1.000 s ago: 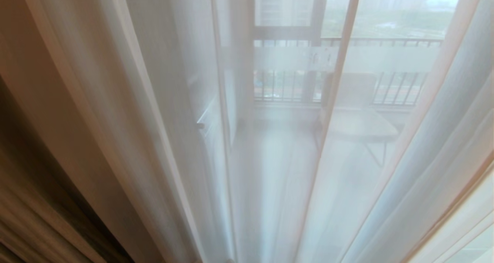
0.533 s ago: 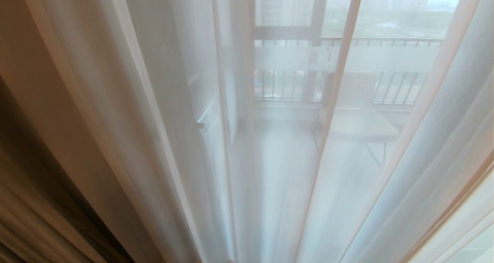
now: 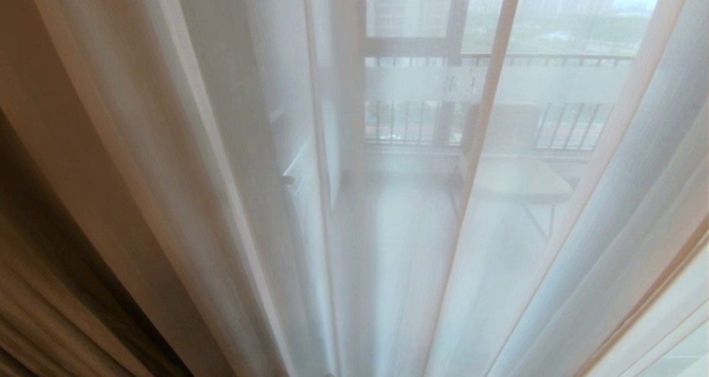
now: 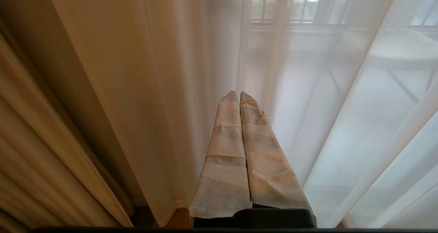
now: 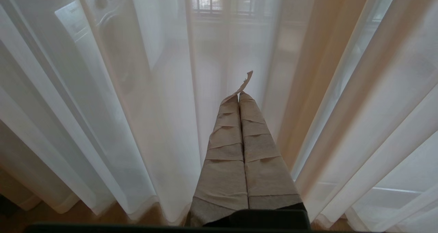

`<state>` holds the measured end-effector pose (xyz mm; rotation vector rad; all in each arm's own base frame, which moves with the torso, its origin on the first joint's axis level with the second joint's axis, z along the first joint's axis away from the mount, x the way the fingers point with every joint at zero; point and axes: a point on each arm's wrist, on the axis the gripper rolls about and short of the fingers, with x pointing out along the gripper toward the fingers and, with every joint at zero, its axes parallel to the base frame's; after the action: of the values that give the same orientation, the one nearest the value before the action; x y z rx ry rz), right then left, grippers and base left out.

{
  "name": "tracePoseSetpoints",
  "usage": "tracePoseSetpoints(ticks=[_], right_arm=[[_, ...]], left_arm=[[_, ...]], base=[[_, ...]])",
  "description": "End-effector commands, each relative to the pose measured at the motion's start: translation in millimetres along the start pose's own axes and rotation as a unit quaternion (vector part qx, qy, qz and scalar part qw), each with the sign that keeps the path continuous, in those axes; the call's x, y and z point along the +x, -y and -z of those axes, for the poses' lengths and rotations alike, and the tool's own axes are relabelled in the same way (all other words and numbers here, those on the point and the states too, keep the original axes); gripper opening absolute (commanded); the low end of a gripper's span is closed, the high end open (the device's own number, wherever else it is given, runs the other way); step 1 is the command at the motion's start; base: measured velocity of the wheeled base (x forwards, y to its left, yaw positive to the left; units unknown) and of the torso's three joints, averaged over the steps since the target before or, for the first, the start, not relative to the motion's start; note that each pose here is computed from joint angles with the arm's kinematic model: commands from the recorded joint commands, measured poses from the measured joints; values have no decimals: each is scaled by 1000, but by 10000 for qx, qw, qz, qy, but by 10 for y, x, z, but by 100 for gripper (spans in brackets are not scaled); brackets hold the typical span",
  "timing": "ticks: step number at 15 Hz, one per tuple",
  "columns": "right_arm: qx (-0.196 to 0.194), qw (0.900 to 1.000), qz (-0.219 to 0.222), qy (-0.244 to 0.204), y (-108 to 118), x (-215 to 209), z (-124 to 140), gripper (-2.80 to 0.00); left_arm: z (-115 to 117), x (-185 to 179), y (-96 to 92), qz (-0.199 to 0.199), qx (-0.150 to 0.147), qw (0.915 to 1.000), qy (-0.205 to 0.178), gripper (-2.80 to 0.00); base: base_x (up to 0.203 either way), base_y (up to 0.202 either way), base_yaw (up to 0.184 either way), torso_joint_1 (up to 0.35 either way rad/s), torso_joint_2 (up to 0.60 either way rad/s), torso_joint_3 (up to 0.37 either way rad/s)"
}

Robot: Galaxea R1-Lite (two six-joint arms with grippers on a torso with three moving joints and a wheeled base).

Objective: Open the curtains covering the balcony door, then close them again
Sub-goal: Close the outer curtains on both sides

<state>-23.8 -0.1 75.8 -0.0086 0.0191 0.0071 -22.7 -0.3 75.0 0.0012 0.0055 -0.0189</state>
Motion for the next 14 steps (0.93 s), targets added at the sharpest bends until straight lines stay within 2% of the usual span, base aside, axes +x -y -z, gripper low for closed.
tracePoseSetpoints(ticks=[1, 5, 9, 11, 12, 14], right_arm=[[-4, 10000, -3, 4, 0, -1, -2, -280], [-4, 10000, -3, 1, 0, 0, -1, -280], [-4, 10000, -3, 4, 0, -1, -2, -280], [-4, 10000, -3, 4, 0, -1, -2, -280], [-3, 10000, -3, -4, 0, 0, -2, -280], [-4, 10000, -3, 3, 0, -1, -2, -280]], left_arm=[[0, -1, -1, -14, 24, 10000, 5, -280], [-195, -60, -6, -149, 19, 9993, 335, -280], [-708, -116, -31, -724, 62, 9952, 659, -280], [-1084, -77, -63, -1409, 83, 9875, 698, -280], [-1270, -53, -80, -1789, 62, 9811, 735, -280], [-1672, 35, -115, -2572, 18, 9631, 792, -280]], base=[[0, 0, 0, 0, 0, 0], [0, 0, 0, 0, 0, 0], [0, 0, 0, 0, 0, 0], [0, 0, 0, 0, 0, 0], [0, 0, 0, 0, 0, 0], [0, 0, 0, 0, 0, 0]])
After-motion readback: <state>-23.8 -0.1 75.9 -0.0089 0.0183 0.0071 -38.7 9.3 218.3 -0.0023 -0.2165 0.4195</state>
